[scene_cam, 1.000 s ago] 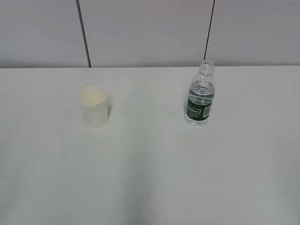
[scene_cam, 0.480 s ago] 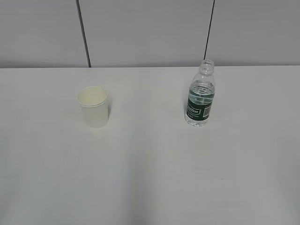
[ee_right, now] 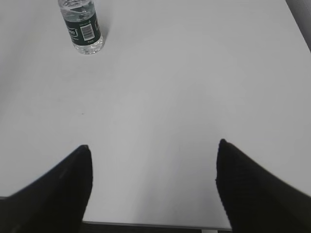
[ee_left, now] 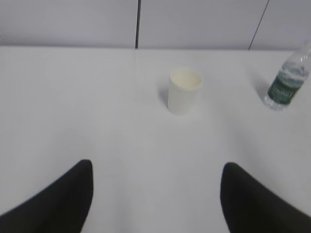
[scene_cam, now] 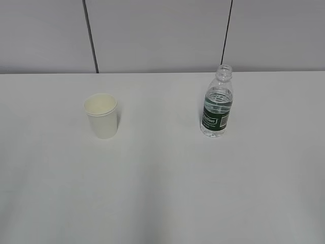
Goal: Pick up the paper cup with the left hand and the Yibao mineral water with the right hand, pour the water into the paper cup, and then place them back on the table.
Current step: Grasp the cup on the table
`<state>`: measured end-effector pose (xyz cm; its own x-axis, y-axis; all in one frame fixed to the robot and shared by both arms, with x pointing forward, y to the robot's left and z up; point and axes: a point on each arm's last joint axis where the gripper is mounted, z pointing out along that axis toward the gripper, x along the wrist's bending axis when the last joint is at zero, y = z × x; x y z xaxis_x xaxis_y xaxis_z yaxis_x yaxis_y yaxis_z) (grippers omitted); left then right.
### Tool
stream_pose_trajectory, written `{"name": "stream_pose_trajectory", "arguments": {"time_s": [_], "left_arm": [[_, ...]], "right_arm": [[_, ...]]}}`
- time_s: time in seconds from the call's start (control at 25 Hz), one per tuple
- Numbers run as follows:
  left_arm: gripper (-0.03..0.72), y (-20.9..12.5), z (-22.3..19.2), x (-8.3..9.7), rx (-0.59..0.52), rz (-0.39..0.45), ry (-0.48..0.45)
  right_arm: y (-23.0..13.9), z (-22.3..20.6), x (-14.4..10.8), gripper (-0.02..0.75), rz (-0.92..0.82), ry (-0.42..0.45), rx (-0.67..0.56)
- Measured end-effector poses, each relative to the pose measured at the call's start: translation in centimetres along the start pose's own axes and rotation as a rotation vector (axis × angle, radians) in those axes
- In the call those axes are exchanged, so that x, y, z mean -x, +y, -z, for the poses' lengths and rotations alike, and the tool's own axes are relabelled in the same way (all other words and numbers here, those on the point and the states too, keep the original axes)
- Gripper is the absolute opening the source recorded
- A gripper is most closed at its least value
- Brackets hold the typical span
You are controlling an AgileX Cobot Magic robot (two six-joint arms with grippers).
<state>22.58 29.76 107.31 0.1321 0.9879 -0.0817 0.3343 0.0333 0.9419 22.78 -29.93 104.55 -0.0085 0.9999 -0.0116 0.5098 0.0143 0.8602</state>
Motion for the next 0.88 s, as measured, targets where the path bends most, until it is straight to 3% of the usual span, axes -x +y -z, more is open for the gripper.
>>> {"name": "stream_pose_trajectory", "arguments": {"time_s": [0.16,0.88], "left_arm": [[0.496,1.3,-0.1,0.0,0.096,0.001,-0.003],[0.496,6.4,-7.0,-0.3,0.147,0.002,0.023]], "right_arm": [[0.4,0.1,0.0,0.585,0.000,0.000,0.006],[6.9,-4.1,0.1,0.585,0.015,-0.013,0.106]]}}
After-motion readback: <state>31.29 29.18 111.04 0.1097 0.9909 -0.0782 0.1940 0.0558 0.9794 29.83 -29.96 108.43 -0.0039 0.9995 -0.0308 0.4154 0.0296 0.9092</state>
